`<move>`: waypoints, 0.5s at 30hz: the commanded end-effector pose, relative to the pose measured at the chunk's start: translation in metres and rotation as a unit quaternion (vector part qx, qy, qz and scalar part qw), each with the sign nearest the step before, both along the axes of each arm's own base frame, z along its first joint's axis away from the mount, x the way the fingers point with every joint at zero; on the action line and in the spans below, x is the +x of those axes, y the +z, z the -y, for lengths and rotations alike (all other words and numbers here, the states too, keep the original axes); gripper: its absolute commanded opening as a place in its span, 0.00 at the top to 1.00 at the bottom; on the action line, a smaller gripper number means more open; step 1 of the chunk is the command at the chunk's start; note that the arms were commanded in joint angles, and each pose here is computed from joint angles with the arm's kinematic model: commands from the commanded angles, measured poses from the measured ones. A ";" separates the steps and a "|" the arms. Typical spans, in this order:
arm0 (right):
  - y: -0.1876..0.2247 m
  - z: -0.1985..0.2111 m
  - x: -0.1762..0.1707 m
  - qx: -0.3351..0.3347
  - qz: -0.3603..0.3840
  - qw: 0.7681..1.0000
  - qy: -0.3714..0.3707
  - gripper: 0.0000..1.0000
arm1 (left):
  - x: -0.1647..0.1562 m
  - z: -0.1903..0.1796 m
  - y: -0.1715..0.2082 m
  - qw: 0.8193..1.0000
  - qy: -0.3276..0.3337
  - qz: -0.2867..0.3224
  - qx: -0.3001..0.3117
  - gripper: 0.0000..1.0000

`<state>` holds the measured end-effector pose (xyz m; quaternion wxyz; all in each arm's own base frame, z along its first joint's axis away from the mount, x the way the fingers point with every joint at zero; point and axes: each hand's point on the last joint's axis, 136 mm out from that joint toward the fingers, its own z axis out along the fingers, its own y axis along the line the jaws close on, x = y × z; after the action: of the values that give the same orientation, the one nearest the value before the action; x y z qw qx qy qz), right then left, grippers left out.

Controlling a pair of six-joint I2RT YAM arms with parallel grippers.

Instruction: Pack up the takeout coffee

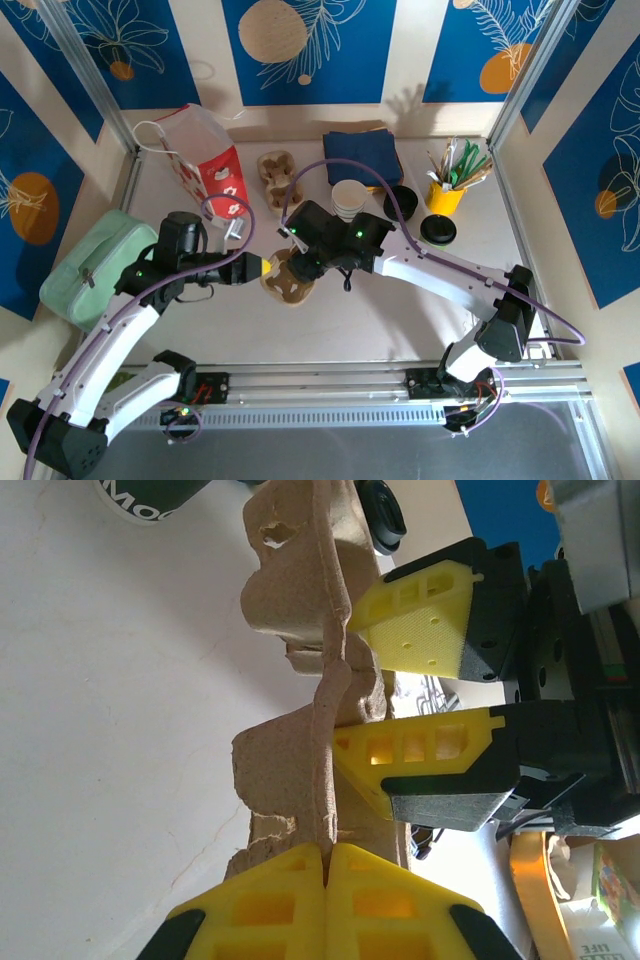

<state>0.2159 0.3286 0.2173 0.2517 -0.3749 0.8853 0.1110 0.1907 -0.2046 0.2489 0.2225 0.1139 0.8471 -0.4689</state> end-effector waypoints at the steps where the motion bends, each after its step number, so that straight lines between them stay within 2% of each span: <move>1: 0.004 -0.007 0.001 0.011 -0.002 1.000 0.002 0.50 | -0.002 0.001 0.009 1.000 -0.008 0.016 -0.018 1.00; 5: 0.001 -0.007 0.005 0.003 -0.002 1.000 -0.007 0.47 | -0.003 0.000 0.008 1.000 -0.006 0.016 -0.017 1.00; 15: 0.002 -0.007 0.005 0.008 -0.003 1.000 -0.009 0.53 | -0.001 0.000 0.008 1.000 -0.004 0.017 -0.015 1.00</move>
<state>0.2184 0.3325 0.2086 0.2431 -0.3715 0.8897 0.1065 0.1896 -0.2041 0.2508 0.2278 0.1155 0.8447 -0.4704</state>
